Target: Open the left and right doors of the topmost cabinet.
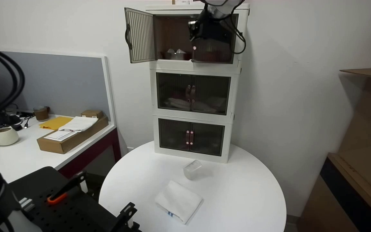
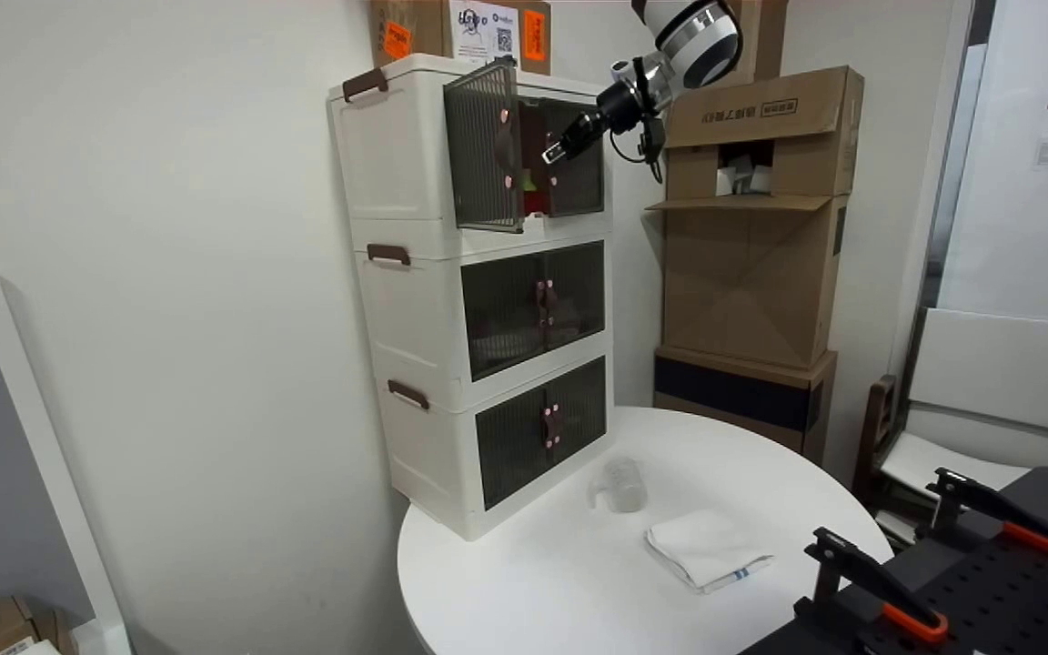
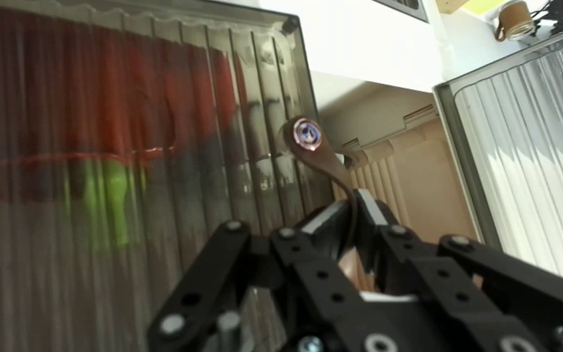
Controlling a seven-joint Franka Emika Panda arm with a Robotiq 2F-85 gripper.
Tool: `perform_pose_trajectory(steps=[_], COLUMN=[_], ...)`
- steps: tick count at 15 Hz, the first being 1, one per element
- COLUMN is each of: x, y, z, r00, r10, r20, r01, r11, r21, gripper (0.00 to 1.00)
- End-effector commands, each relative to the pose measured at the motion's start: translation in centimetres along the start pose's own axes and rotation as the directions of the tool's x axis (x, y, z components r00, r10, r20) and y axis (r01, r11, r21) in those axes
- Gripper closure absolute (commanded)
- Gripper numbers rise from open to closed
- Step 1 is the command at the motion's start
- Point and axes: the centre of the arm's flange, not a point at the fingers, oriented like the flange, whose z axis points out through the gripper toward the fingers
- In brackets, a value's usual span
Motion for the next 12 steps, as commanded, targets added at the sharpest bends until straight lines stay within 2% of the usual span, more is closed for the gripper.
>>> perform_pose_trajectory(steps=[1, 9, 10, 12], x=[-0.2, -1.6, -1.9, -2.1], y=[-2.0, -3.1, -3.1, -3.0], z=[-0.3, -5.1, -5.5, -6.6], r00=[1.000, 0.997, 0.997, 0.996], r10=[0.015, 0.055, 0.063, 0.068], r20=[-0.007, -0.050, -0.050, -0.056], r01=[-0.015, -0.054, -0.063, -0.068], r11=[0.999, 0.998, 0.998, 0.998], r21=[0.037, 0.019, 0.013, 0.000], gripper=[0.95, 0.95, 0.73, 0.61])
